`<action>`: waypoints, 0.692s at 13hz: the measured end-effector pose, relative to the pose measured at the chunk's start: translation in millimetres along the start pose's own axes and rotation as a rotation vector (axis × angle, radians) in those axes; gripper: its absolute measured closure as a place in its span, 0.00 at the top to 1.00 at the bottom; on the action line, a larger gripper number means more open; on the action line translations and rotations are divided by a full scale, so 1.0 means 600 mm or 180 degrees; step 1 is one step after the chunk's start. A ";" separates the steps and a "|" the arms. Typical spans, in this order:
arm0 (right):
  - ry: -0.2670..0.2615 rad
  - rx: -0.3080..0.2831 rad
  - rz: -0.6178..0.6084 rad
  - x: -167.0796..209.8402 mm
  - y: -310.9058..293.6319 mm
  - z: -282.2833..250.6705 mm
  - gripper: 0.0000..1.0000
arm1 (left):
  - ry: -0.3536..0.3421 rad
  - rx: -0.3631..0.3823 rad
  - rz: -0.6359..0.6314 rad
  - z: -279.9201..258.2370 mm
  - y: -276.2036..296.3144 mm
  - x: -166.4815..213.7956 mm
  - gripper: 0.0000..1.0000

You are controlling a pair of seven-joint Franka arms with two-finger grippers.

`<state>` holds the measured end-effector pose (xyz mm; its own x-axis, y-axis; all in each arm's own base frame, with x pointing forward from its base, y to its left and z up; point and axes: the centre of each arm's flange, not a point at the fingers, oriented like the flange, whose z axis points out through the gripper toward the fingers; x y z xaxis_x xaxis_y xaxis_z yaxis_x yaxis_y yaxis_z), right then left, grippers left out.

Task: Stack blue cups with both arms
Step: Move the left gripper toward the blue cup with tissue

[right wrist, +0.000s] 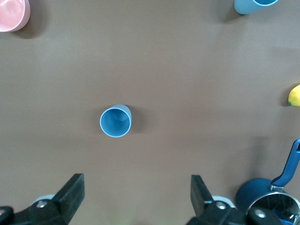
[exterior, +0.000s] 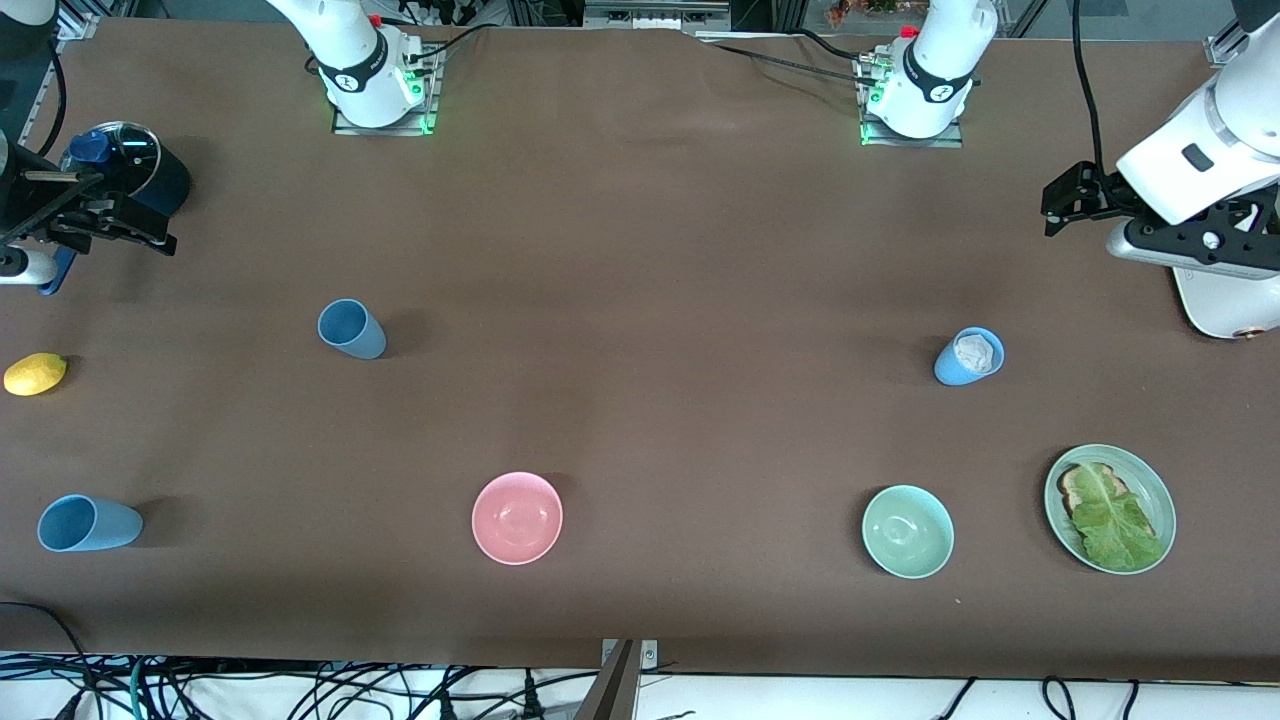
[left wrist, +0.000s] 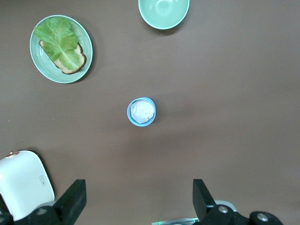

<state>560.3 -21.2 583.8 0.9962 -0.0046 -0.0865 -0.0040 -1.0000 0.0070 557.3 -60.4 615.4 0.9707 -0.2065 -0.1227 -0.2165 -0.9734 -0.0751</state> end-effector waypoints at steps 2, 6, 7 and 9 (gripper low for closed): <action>-0.0001 0.0000 0.0001 0.000 0.000 0.000 1.00 | -0.0037 -0.0013 -0.0028 0.018 -0.011 0.012 1.00; -0.0004 0.0001 0.0006 0.000 0.002 0.001 1.00 | -0.0133 -0.0115 -0.0190 0.072 -0.065 0.041 1.00; -0.0006 0.0001 0.0016 0.000 0.005 0.001 1.00 | -0.0151 -0.0172 -0.0248 0.090 -0.084 0.048 1.00; -0.0008 0.0002 0.0031 0.000 0.009 0.002 1.00 | -0.0189 -0.0267 -0.0332 0.131 -0.119 0.064 1.00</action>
<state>560.0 -26.5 582.7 0.9959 -0.0142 -0.0888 -0.0136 -0.9999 0.0072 601.6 9.1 538.3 0.9791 -0.0998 -0.1772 -0.1028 -0.9947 -0.0079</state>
